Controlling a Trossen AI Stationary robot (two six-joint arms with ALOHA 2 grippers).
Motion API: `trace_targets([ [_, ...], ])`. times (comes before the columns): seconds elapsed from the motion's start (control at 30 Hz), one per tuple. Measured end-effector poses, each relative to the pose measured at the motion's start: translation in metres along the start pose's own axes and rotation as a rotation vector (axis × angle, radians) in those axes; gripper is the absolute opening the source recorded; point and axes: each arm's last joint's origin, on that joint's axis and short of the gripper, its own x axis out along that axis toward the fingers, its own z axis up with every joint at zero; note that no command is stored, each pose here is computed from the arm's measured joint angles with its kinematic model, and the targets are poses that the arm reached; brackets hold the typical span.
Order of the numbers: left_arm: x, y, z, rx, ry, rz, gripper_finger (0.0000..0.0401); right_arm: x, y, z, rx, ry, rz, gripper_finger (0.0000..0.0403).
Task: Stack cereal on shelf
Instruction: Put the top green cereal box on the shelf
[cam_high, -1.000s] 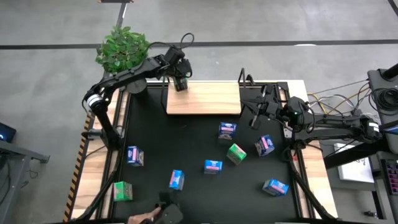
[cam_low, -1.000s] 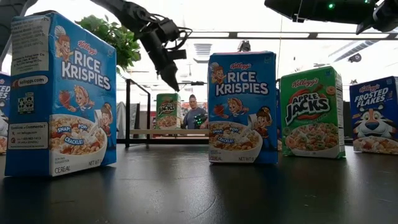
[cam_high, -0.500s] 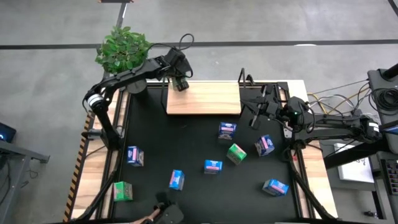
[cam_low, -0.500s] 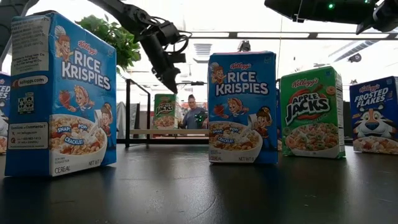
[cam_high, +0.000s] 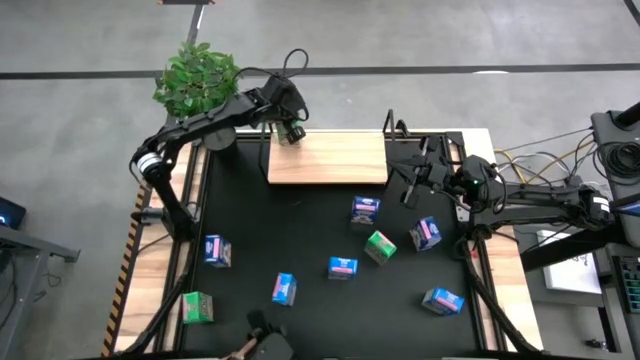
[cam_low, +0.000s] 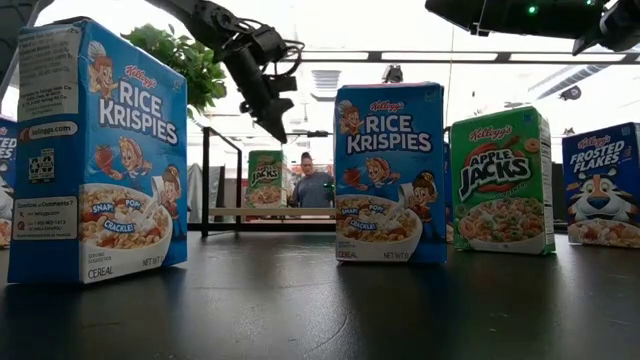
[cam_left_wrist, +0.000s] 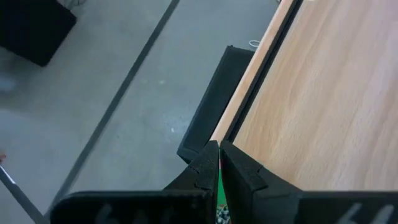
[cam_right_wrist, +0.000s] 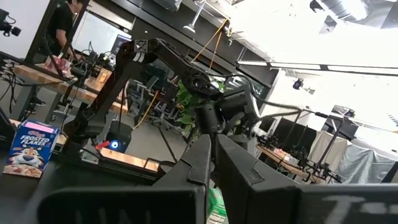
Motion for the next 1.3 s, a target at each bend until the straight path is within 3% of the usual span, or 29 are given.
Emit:
trace_targets([
  [0.13, -0.015, -0.010, 0.001, 0.123, 0.006, -0.050, 0.0000, 0.000, 0.000, 0.000, 0.000, 0.000, 0.000, 0.0018],
  [0.27, -0.025, -0.036, -0.004, 0.303, 0.040, -0.264, 0.0000, 0.000, 0.000, 0.000, 0.000, 0.000, 0.000, 0.0018],
  [0.4, -0.020, -0.060, -0.014, 0.391, 0.071, -0.344, 0.0000, 0.000, 0.000, 0.000, 0.000, 0.000, 0.001, 0.0018],
  [0.47, -0.012, -0.066, -0.021, 0.398, 0.081, -0.316, 0.0000, 0.000, 0.000, 0.000, 0.000, 0.000, 0.001, 0.0018],
  [0.63, 0.005, -0.066, -0.031, 0.381, 0.100, -0.094, 0.0000, 0.000, 0.000, 0.000, 0.000, 0.001, 0.001, 0.0018],
  [0.73, 0.009, -0.066, -0.032, 0.365, 0.088, -0.019, 0.0000, 0.000, 0.000, 0.000, -0.001, 0.001, 0.001, 0.0018],
  [1.1, 0.014, -0.061, -0.032, 0.264, 0.058, 0.094, 0.0000, 0.000, 0.000, 0.000, -0.006, 0.002, 0.002, 0.0018],
  [1.3, 0.015, -0.060, -0.031, 0.257, 0.049, 0.103, 0.0000, 0.000, 0.000, 0.000, -0.007, 0.002, 0.002, 0.0018],
])
